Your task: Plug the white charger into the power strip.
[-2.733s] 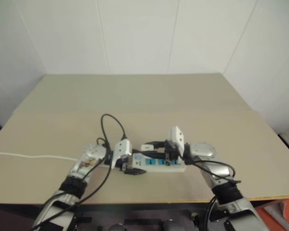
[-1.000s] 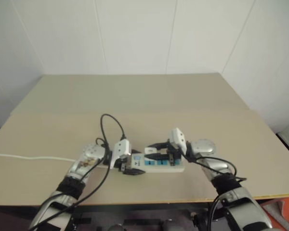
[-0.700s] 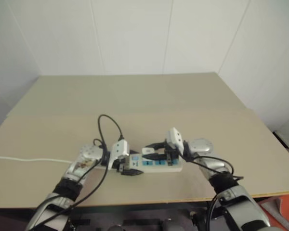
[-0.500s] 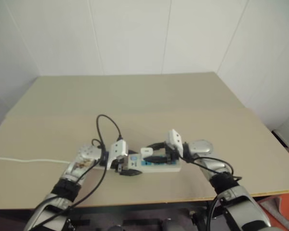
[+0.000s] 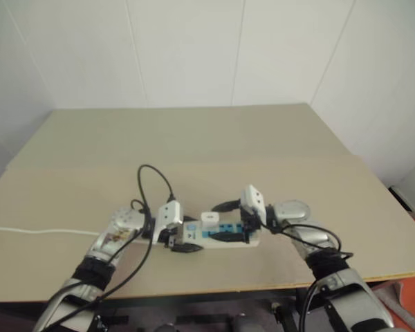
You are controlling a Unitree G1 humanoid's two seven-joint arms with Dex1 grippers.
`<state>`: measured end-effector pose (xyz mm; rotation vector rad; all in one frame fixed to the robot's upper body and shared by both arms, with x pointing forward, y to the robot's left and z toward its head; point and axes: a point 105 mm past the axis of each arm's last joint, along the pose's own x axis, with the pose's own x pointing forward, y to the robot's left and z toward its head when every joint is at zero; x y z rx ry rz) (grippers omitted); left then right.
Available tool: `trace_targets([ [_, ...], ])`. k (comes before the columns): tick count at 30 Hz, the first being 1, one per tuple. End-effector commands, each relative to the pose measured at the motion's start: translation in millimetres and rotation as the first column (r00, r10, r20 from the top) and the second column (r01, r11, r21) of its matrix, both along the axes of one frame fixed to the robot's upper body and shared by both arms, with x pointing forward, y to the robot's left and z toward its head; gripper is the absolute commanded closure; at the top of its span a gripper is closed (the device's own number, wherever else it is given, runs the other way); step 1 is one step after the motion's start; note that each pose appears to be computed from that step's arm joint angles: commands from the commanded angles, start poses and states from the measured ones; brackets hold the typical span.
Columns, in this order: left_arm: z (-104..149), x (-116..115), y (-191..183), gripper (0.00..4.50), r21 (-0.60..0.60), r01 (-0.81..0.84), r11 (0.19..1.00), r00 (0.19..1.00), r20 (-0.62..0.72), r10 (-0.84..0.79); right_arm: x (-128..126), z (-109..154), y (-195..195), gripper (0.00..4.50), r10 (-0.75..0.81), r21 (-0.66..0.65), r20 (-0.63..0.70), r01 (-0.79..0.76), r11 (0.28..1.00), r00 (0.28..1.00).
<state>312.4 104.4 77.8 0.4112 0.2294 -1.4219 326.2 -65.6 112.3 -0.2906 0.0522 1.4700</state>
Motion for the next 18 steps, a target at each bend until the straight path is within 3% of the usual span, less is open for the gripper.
trace_targets([
  [1, 22.1, 3.5, 3.9, 0.01, -0.069, -0.016, 0.997, 1.000, 0.023, 0.017, 3.4, 9.8, -10.4, 0.00, -0.027, 0.016, 0.010, 0.027, 1.000, 1.000],
  [5, 35.2, 1.9, 4.9, 0.01, -0.082, 0.002, 0.997, 0.998, 0.065, 0.003, 6.8, 12.4, -17.8, 0.00, -0.054, 0.013, 0.024, 0.054, 0.998, 0.998],
  [9, 58.0, -9.3, 10.3, 0.01, -0.092, 0.047, 0.995, 0.993, 0.116, -0.037, 6.8, 31.3, -33.8, 0.00, -0.087, 0.044, 0.048, 0.085, 0.995, 0.995],
  [18, 86.2, -33.4, 42.8, 0.01, -0.071, 0.037, 0.997, 0.990, 0.136, -0.027, -11.4, 61.4, -91.0, 0.00, -0.171, 0.009, 0.089, 0.171, 0.985, 0.981],
])
